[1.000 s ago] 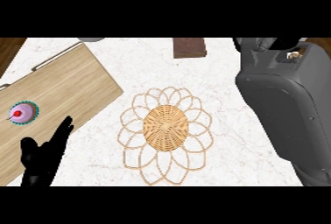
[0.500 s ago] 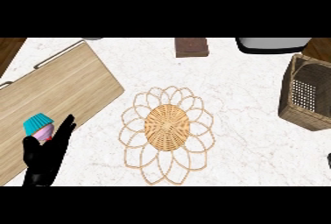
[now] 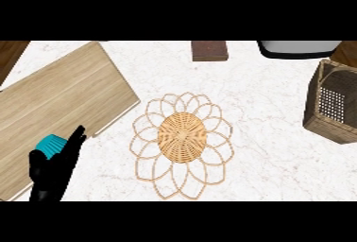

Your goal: Pick the lemon from the placemat and place it in the basket

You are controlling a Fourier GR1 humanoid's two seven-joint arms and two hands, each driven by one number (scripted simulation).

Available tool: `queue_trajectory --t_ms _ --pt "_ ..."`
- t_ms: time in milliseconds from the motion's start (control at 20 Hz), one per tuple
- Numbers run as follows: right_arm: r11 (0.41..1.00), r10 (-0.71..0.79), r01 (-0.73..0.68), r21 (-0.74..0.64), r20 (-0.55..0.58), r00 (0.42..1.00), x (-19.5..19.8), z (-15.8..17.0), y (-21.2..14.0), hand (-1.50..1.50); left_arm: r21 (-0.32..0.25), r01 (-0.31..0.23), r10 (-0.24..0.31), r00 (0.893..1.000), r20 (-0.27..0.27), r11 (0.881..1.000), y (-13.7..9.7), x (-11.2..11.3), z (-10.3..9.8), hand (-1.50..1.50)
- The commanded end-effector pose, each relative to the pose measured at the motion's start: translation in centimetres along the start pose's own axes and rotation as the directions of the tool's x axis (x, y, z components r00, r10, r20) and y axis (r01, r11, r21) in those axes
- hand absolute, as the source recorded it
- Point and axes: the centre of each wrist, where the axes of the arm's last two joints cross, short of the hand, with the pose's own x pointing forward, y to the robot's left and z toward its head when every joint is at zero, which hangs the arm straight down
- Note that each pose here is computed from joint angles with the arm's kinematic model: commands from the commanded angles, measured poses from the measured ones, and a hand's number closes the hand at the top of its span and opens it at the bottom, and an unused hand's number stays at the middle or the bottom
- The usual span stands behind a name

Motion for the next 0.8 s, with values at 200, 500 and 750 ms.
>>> queue_trajectory --t_ms 200,500,750 --pt "0.998 0.050 -0.045 0.038 -0.120 0.992 -3.9 -3.1 0.8 1.50 0.013 -0.024 0.026 0.980 -0.197 1.000 -0.3 -2.4 -0.6 0.00" --pt "0.989 -0.145 0.150 0.004 -0.218 0.965 -9.2 -5.1 1.1 1.50 0.006 -0.022 0.023 0.984 -0.177 1.000 -0.1 -2.8 0.3 0.00" --pt "0.990 -0.136 0.142 0.012 -0.222 0.966 -13.8 -6.0 1.8 1.50 0.000 -0.019 0.019 0.985 -0.174 1.000 -0.1 -3.1 -1.0 0.00"
